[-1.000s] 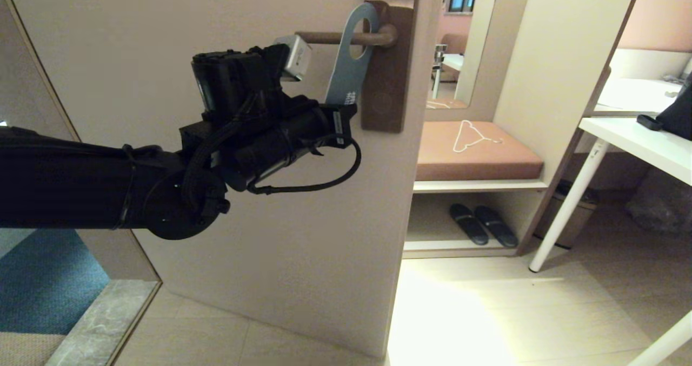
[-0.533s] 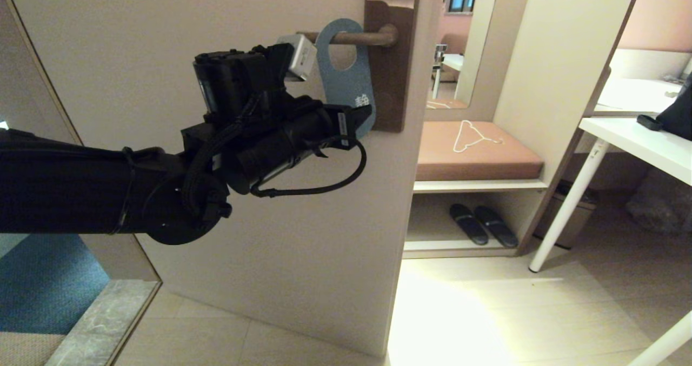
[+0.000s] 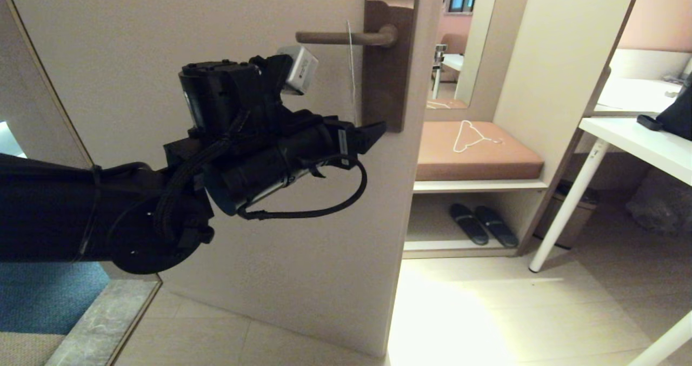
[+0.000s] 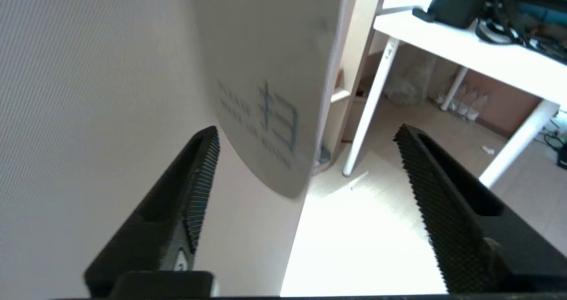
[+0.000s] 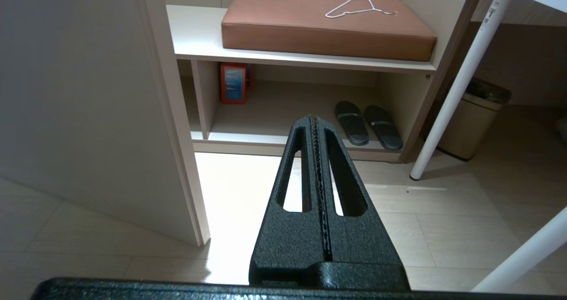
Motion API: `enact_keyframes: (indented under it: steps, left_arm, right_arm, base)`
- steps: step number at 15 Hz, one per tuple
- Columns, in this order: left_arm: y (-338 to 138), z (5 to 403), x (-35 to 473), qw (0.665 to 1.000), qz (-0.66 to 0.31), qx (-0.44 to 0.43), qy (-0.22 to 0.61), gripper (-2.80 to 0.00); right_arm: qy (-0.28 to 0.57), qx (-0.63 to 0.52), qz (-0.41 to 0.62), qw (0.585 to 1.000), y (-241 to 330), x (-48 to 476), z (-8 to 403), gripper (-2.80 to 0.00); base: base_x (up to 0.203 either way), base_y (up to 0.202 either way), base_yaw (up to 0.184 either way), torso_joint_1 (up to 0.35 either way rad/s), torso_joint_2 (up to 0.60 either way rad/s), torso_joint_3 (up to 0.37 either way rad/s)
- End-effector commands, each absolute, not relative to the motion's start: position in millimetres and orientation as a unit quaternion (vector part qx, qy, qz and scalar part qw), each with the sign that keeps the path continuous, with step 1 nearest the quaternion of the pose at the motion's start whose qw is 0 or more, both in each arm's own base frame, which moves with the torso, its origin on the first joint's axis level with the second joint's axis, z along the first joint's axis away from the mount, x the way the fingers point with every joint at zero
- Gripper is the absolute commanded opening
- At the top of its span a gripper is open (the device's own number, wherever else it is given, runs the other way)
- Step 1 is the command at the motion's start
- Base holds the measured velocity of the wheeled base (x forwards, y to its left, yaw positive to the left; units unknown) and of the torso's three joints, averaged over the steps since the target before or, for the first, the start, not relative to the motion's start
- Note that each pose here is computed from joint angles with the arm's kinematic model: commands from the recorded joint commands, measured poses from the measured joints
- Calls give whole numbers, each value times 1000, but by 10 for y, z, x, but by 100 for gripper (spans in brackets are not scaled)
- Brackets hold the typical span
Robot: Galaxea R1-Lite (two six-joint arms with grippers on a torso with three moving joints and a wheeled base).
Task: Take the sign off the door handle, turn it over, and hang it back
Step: Hang the sign back with the other side facing out
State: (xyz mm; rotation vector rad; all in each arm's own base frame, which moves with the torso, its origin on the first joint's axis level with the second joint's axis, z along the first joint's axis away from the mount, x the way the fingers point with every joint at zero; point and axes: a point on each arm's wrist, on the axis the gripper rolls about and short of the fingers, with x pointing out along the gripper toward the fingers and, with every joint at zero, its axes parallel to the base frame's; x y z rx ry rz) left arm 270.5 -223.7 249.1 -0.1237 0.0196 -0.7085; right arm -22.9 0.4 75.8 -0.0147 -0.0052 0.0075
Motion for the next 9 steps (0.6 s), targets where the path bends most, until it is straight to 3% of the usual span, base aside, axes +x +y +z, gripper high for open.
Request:
enact_keyframes:
  steps: [1,9]
  left_arm:
    - [-2152,2545,2599,935,-348,-63,4,0]
    - [-1670,2736,2550,942,-324,-86,-14,0]
  right_arm:
    - [-2,-8,4,1000,4,-228,760,-280]
    - [-2,-8,4,1000,4,-228,760,-280]
  base:
    - [0,0,0,0,0,0]
    - [0,0,0,0,0,0]
